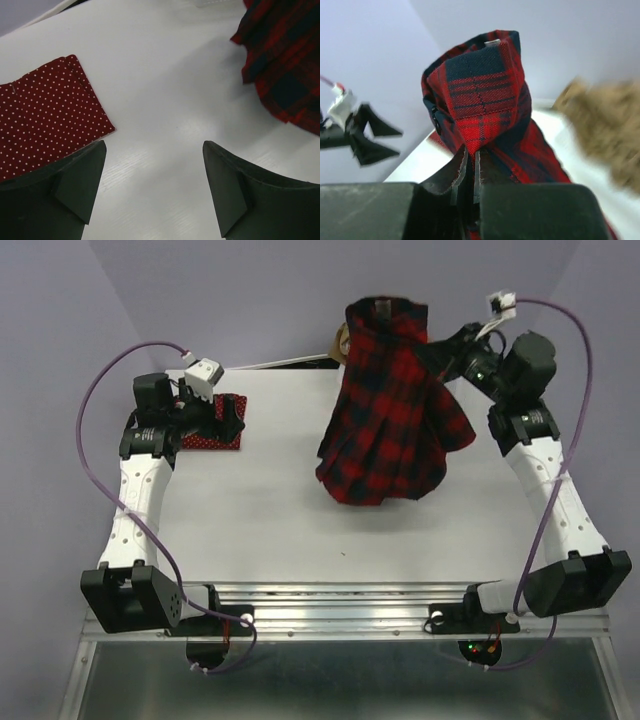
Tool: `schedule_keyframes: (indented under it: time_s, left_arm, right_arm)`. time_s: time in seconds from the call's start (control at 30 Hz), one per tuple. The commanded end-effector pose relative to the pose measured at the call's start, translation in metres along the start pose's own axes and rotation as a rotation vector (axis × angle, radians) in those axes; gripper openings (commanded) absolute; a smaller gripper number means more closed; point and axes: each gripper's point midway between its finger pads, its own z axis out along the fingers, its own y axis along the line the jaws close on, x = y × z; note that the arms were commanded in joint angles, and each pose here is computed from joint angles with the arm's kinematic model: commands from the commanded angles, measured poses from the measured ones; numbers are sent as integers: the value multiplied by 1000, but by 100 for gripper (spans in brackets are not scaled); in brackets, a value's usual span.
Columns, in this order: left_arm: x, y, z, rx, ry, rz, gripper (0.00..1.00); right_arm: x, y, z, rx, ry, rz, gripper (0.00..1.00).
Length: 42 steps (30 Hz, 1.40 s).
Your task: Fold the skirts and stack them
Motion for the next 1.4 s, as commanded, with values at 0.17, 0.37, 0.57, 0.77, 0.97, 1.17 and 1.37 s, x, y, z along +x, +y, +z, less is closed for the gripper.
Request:
schedule_keyframes:
  time_s: [0.17, 0.37, 0.57, 0.77, 0.97, 1.17, 1.37]
  left_arm:
    - [31, -26, -7, 81, 88, 39, 82]
    - [67, -52, 14, 125, 164, -32, 78]
    - [84, -79, 38, 181, 193, -133, 79]
    - [112, -114, 46, 327, 252, -282, 82]
    - [113, -146, 56, 390, 249, -353, 87]
    - [115, -153, 58, 415, 266, -382, 87]
    - [115, -150, 47, 382, 274, -371, 87]
  right_arm:
    - [230, 33, -7, 34, 397, 328, 1]
    - [301, 33, 25, 170, 479, 427, 1]
    - [362, 27, 50, 232, 574, 552, 55]
    - [336, 36, 58, 172, 557, 467, 74]
    - [321, 25, 65, 113, 556, 482, 63]
    - [359, 29, 65, 59, 664, 618, 40]
    - [370, 58, 56, 37, 711, 776, 5]
